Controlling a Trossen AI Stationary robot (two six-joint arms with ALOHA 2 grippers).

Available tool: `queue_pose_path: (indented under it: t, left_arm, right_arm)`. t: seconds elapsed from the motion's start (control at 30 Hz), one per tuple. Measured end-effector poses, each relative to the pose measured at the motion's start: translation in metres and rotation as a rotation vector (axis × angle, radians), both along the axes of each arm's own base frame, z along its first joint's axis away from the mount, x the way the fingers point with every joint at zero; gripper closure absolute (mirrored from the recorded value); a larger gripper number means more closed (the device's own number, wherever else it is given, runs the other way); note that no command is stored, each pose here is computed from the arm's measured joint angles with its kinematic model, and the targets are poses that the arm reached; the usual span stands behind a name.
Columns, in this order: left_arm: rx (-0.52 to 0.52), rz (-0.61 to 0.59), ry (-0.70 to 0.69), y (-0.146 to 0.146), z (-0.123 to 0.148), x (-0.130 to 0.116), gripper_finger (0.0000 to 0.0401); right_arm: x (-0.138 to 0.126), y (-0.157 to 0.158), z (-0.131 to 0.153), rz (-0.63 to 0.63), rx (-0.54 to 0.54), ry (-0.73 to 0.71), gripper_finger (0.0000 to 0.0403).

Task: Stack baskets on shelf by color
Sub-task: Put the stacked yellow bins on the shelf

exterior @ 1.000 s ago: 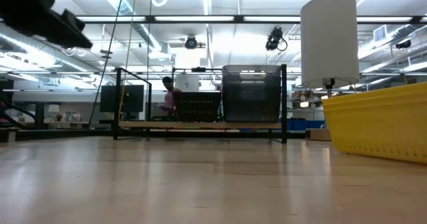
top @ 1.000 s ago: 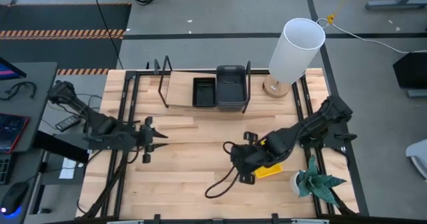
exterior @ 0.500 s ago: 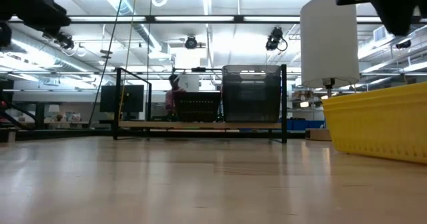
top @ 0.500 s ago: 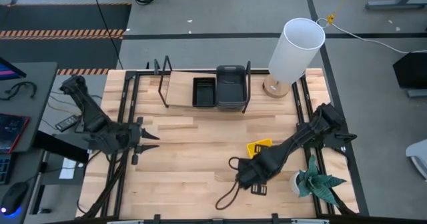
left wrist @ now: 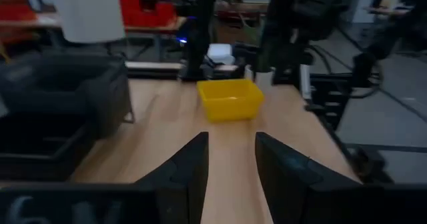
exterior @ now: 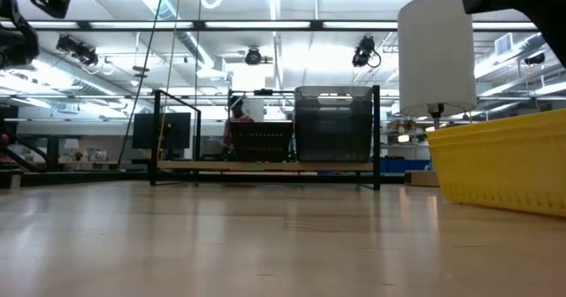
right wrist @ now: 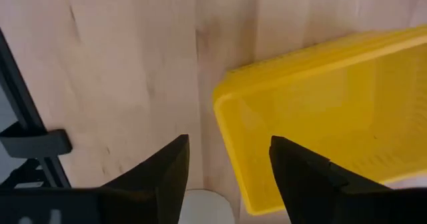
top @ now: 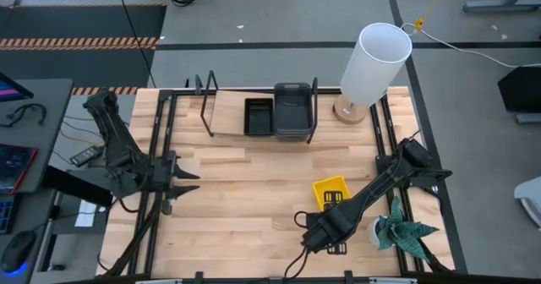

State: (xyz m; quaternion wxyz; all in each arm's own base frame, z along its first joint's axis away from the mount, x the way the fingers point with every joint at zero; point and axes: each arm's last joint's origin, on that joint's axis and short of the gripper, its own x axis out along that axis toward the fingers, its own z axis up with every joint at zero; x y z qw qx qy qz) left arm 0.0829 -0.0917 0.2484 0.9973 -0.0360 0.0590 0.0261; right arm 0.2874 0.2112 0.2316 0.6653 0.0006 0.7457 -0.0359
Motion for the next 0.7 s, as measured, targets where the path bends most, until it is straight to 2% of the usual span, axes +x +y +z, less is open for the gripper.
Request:
queue_pose_path:
  t: [0.13,0.33,0.47,0.57,0.7]
  left_arm:
    - [0.035,0.058,-0.008,-0.007,-0.001,0.015,0.0290]
    - [0.047,-0.064,-0.024,-0.014,-0.003,0.057,0.0345]
    - [0.047,-0.084,-0.002,-0.005,-0.010,0.080,0.0381]
    - [0.045,-0.060,0.030,0.000,-0.014,0.084,0.0396]
    - [0.056,-0.061,0.067,0.001,-0.017,0.082,0.0392]
  right_arm:
    - [0.002,0.001,-0.005,0.004,-0.013,0.007,0.0197]
    - [0.001,0.000,-0.006,0.040,-0.019,0.021,0.0211]
    - [0.000,0.000,-0.009,0.047,-0.024,0.031,0.0222]
    - [-0.006,0.001,-0.016,0.042,-0.026,0.061,0.0229]
    - [-0.013,0.004,-0.028,0.039,-0.015,0.096,0.0237]
